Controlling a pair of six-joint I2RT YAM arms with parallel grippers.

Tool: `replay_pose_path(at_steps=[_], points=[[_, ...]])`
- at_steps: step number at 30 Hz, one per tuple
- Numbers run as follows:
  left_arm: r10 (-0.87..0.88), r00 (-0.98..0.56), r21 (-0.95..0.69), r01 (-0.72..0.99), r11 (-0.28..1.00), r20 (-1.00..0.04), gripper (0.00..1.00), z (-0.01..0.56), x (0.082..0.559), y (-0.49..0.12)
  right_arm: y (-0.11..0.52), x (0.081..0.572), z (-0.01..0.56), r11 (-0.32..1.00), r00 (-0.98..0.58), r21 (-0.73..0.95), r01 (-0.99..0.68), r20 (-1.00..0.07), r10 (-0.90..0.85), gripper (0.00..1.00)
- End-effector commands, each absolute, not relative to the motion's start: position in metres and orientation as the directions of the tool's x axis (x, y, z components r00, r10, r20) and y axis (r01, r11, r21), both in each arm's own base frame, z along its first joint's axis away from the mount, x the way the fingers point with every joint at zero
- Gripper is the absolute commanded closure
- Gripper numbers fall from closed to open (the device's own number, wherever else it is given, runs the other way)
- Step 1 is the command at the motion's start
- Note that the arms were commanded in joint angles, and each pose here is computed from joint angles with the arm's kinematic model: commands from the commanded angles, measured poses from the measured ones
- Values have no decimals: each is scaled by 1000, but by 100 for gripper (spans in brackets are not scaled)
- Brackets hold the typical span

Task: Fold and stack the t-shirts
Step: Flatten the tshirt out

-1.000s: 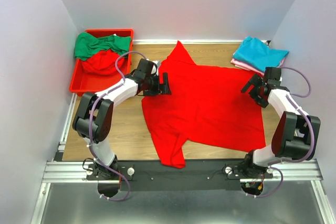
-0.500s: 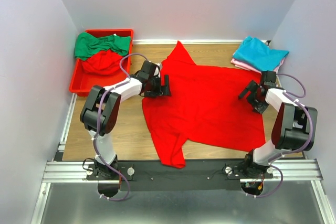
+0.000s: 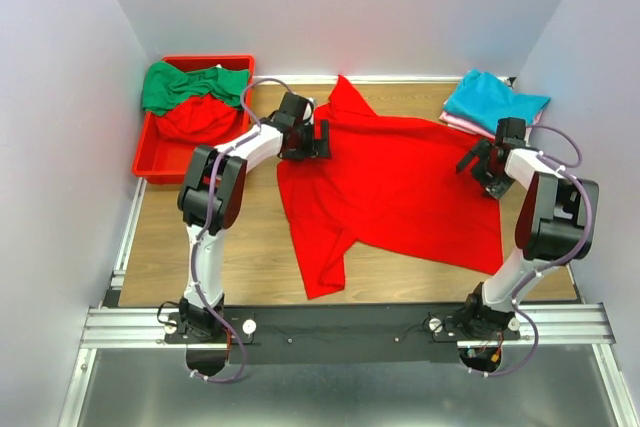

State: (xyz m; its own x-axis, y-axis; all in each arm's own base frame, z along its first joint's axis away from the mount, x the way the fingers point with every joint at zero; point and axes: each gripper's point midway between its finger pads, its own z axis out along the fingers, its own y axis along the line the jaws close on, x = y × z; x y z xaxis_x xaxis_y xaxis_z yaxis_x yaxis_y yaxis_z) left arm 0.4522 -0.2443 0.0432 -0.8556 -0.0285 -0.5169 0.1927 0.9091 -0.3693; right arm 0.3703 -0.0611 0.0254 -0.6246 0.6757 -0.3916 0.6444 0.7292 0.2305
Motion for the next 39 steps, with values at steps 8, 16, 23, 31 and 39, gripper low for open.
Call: replay_pose_path(at_steps=[8,16,23,31,39], points=[[22,-846,-259,188,947,-533,2,35,518,-224,-61,381,-8,709,-655,177,683,-283,701,1],[30,-790,-258,235,937,-613,2,76,547,-231,-51,398,15,734,-672,250,631,-295,679,1],[25,-731,-184,205,961,-682,2,138,510,-210,-51,404,61,771,-676,281,571,-372,636,1],[-5,-825,-131,84,988,-565,2,100,365,-181,-37,382,95,778,-664,345,525,-406,628,1],[-37,-887,-217,72,974,-460,10,78,251,-197,-29,352,99,784,-671,351,512,-407,620,1]])
